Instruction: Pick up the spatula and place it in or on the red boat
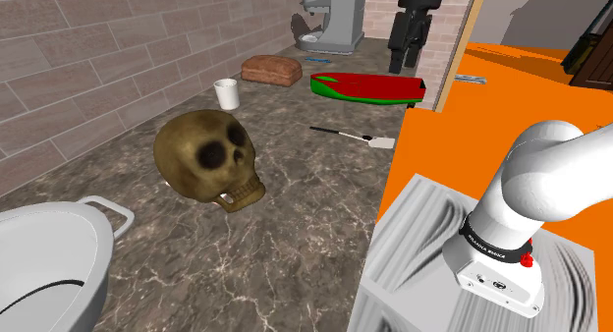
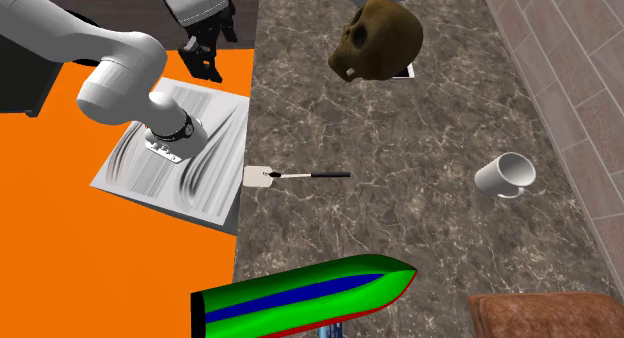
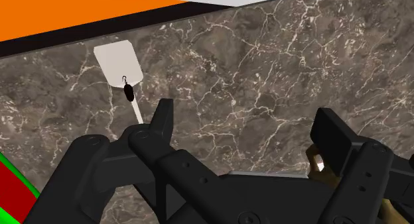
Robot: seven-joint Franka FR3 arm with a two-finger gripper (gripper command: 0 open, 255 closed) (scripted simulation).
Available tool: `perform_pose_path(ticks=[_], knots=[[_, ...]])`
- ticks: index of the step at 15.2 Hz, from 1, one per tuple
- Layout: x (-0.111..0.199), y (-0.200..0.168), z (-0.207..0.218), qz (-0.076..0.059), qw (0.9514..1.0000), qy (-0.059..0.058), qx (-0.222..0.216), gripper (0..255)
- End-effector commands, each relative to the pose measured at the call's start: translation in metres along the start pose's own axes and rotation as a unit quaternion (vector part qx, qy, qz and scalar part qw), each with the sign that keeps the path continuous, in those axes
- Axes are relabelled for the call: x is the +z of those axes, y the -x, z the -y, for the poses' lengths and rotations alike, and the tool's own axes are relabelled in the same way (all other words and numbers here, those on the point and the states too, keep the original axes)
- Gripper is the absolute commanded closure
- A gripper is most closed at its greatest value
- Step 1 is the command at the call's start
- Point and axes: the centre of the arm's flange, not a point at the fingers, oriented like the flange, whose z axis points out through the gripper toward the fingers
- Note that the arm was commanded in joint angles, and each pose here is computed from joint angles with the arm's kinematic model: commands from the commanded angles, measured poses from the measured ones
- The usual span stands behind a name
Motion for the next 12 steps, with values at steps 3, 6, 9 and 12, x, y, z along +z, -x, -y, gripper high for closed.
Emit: perform_pose_path(ticks=[3, 6, 9, 12], knots=[[0.020, -0.011, -0.010, -0.003, 0.9999, 0.006, -0.011, 0], [0.049, -0.029, -0.026, -0.008, 0.9995, 0.014, -0.027, 0], [0.079, -0.048, -0.042, -0.013, 0.9987, 0.022, -0.043, 0], [0.107, -0.067, -0.057, -0.017, 0.9976, 0.031, -0.059, 0]])
